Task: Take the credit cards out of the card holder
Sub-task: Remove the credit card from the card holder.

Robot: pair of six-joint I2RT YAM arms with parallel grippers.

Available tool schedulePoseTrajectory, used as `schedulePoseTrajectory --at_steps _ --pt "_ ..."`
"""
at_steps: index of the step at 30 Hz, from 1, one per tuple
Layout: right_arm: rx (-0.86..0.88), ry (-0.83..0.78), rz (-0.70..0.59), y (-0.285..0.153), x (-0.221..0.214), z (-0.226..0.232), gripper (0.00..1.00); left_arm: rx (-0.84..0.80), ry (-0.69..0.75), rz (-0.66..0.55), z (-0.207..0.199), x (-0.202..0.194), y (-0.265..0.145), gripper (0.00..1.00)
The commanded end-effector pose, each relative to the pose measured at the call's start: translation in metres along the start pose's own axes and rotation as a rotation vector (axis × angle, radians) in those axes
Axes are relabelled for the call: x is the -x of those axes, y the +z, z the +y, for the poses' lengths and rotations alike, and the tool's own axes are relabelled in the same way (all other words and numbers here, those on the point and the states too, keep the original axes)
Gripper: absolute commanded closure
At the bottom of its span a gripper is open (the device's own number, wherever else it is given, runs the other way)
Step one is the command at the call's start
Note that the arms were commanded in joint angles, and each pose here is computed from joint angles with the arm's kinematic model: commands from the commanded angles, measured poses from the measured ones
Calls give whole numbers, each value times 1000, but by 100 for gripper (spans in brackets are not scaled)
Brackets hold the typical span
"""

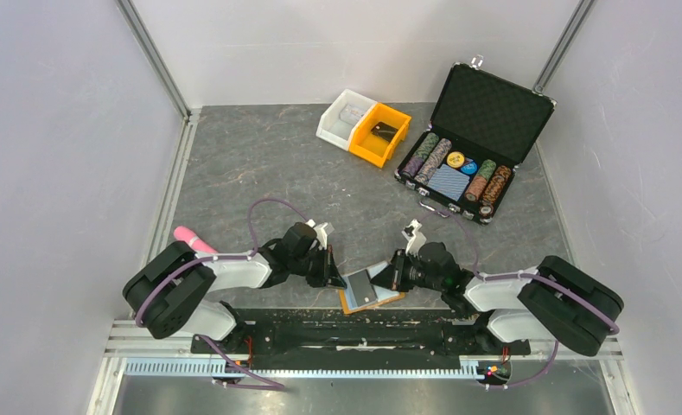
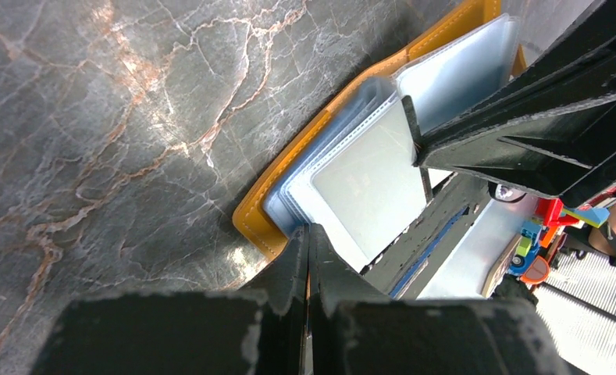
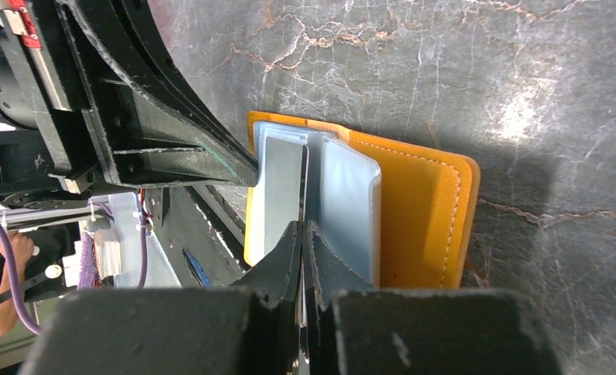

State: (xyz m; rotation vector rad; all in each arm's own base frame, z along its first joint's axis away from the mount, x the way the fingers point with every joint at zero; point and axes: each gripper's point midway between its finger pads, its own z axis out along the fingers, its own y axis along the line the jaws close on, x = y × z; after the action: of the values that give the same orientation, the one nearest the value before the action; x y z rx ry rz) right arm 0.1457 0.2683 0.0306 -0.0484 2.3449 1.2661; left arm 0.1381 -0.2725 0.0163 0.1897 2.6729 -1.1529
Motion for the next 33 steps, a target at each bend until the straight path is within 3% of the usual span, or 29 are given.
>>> schedulePoseTrajectory --at_steps 1,23,26,30,33 --pt "19 -37 -20 -4 7 7 100 137 -19 26 33 -12 3 98" --pt "-111 -118 -147 -28 47 -7 100 78 16 12 10 0 -3 96" --pt "-108 -141 -157 -33 53 -4 100 49 16 -4 -1 5 -8 90" --pt "-89 -155 -187 -39 63 5 100 -5 24 -33 -21 14 -15 72" --pt "-54 -153 -198 -42 67 16 100 -47 36 -55 -37 23 -22 64"
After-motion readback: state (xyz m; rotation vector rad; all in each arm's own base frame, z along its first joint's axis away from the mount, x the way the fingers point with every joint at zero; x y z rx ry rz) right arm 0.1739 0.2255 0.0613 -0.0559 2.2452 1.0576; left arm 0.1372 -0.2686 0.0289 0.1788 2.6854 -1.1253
